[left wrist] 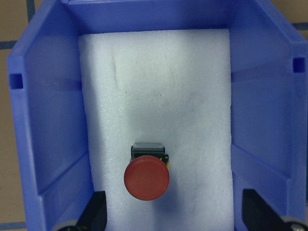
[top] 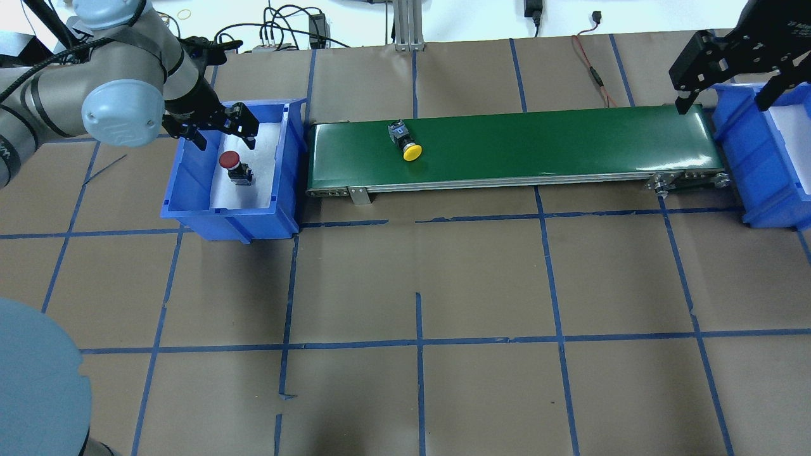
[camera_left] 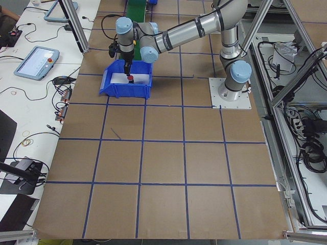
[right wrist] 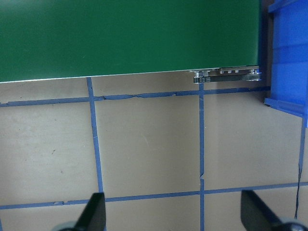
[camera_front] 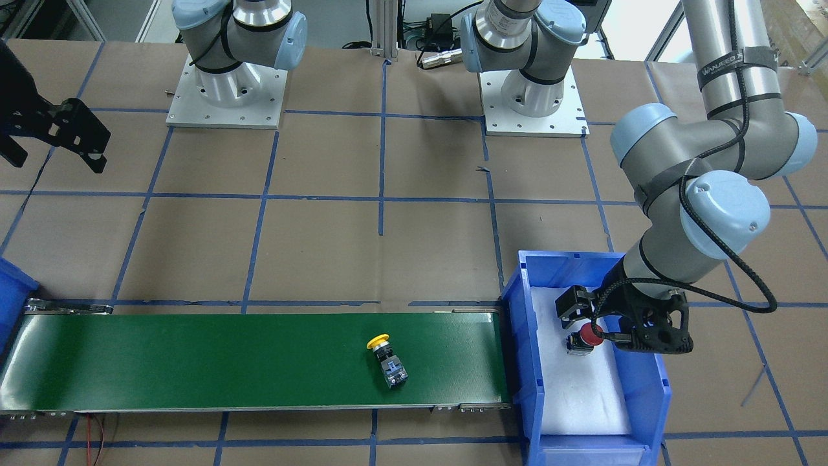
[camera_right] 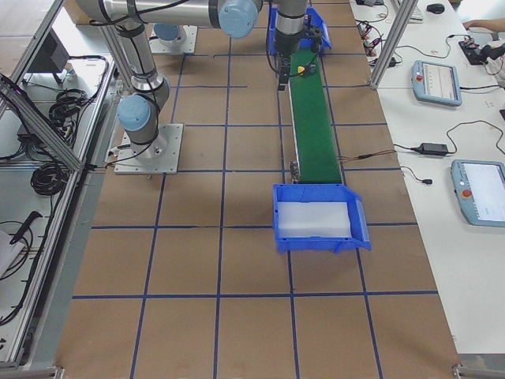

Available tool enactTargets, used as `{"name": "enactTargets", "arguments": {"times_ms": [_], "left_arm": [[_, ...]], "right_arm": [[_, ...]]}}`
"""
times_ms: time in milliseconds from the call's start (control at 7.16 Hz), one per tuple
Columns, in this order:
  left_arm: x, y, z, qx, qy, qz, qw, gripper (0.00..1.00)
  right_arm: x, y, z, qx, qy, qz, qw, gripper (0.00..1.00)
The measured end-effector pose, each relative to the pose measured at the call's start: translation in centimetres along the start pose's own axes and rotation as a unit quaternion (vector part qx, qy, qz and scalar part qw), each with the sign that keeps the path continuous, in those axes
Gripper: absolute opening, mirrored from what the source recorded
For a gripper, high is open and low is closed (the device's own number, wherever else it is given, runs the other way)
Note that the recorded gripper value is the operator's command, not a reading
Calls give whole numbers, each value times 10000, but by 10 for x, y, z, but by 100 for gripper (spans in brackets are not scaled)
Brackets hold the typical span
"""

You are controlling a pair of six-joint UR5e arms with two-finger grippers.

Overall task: Transport two buttons from left to right
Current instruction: 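Lower the left gripper and grasp the red-capped button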

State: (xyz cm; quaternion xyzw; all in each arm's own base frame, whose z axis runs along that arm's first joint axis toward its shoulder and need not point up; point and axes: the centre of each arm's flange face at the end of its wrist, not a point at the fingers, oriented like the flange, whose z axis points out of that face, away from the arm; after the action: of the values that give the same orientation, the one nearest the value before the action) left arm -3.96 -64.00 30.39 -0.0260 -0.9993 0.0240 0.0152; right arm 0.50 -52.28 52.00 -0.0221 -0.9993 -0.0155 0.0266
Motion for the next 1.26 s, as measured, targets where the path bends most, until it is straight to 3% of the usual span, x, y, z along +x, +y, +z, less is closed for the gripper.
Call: {"name": "enactTargets", "arguments": {"times_ms": [1257], "left_arm": [[-5, -1, 35, -152, -1, -22, 9999, 97]], "right_arm": [[-22, 13, 4, -55, 2, -147, 9999, 100]]}}
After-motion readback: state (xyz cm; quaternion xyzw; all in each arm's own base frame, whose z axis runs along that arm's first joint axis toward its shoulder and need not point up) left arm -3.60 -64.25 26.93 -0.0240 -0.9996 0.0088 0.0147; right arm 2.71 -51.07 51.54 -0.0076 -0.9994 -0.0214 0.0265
